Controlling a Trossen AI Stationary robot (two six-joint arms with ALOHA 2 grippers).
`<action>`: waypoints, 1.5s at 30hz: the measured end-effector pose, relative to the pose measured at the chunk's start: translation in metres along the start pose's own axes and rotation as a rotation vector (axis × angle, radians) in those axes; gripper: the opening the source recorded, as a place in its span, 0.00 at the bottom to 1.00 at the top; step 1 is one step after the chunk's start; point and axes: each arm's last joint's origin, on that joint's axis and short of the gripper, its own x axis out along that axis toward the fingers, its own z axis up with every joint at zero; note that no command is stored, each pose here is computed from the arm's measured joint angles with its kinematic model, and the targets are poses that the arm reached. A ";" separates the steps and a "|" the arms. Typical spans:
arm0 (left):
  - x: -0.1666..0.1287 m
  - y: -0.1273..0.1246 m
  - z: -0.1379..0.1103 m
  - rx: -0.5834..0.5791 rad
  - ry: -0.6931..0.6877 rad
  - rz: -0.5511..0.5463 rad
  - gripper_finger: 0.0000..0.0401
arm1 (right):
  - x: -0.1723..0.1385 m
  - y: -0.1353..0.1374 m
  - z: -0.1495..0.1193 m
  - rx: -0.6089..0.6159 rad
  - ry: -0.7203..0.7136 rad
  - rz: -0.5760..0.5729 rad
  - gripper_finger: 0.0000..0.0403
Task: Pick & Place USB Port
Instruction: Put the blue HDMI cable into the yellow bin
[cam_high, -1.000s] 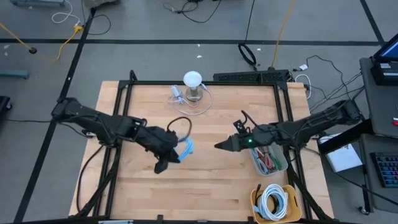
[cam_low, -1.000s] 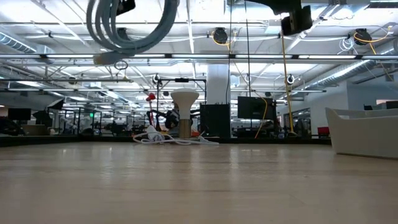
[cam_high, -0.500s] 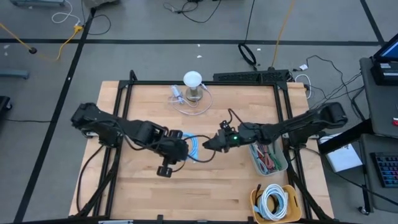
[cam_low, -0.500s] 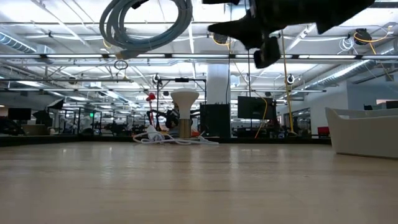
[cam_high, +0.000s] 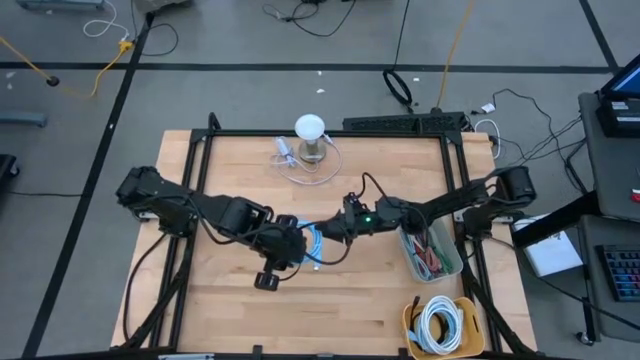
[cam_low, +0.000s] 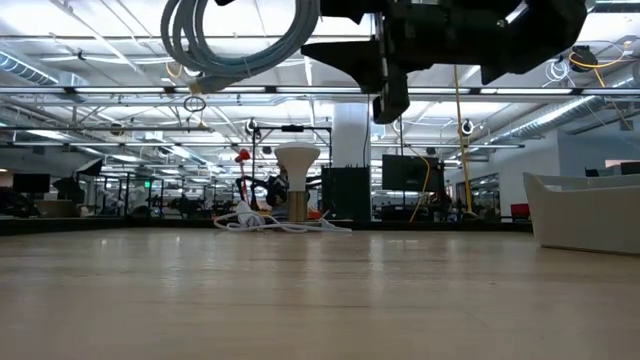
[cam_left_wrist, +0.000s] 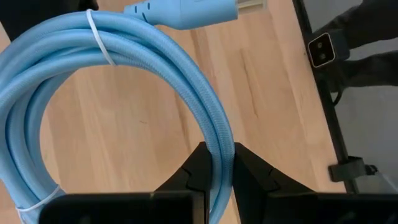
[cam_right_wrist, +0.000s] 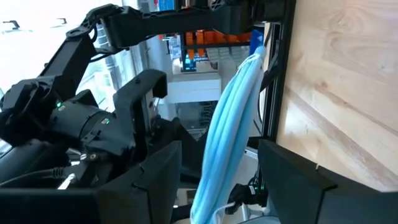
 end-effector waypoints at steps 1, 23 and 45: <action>0.000 0.000 0.001 -0.002 -0.008 -0.001 0.10 | 0.000 -0.001 0.000 0.004 0.000 0.001 0.52; -0.001 0.004 0.007 -0.086 -0.076 0.025 0.22 | -0.001 0.010 -0.012 -0.092 0.043 0.072 0.07; -0.090 0.006 -0.014 -0.384 -0.402 0.261 0.51 | -0.162 0.080 -0.158 -0.145 -0.104 -0.172 0.07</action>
